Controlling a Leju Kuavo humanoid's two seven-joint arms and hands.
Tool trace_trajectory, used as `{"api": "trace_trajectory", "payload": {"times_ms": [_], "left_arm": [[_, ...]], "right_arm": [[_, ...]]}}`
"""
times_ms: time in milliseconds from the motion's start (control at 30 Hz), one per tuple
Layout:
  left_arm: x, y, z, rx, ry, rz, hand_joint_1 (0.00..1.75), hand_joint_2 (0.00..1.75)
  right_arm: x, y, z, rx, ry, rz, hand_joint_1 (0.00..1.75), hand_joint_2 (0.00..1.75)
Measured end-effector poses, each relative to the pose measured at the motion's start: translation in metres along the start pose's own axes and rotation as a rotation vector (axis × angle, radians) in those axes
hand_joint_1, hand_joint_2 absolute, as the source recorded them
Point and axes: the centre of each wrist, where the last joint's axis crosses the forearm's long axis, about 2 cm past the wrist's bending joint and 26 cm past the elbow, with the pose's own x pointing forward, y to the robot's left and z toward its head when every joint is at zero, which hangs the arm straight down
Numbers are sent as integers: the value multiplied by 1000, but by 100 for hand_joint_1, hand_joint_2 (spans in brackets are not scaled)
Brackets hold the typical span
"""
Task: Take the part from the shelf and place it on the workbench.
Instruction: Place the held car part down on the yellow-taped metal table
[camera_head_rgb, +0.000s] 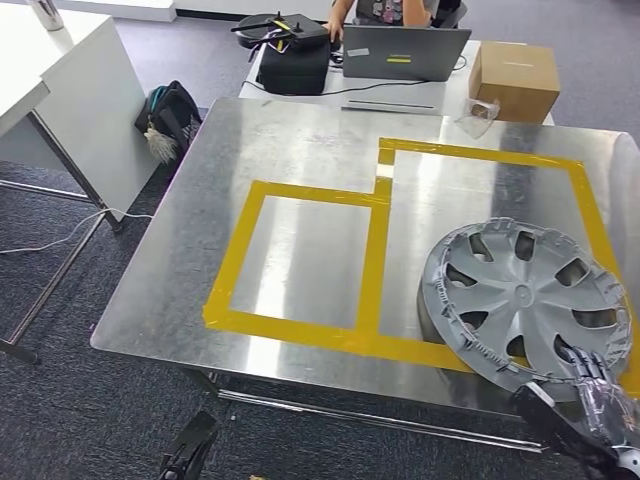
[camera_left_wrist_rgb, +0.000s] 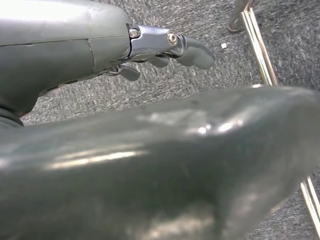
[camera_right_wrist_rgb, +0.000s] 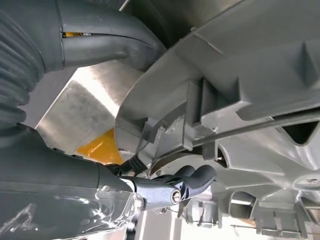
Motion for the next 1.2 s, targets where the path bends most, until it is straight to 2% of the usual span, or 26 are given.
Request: {"api": "trace_trajectory", "payload": {"times_ms": [133, 300, 400, 567, 667, 1033, 1200], "left_arm": [[-1, 1, 0, -3, -7, 3, 0, 0], [-2, 3, 0, -3, -10, 6, 0, 0], [-2, 3, 1, 3, -12, 10, 0, 0], [-4, 2, 2, 11, -9, 10, 0, 0], [-4, 1, 2, 9, -7, 9, 0, 0], [-3, -2, 1, 7, -2, 14, 0, 0], [-3, -2, 1, 5, -2, 9, 0, 0]], "right_arm": [[-2, -2, 0, 23, -51, -104, 0, 175], [-4, -2, 1, -10, -62, -98, 0, 175], [-4, -4, 2, -129, -40, -13, 0, 175], [1, -11, 4, -472, -20, 260, 0, 175], [5, -13, 6, -601, -29, 397, 0, 175], [6, -13, 9, -645, 7, 420, 0, 175], [6, -12, 10, -649, -30, 388, 0, 175]]}}
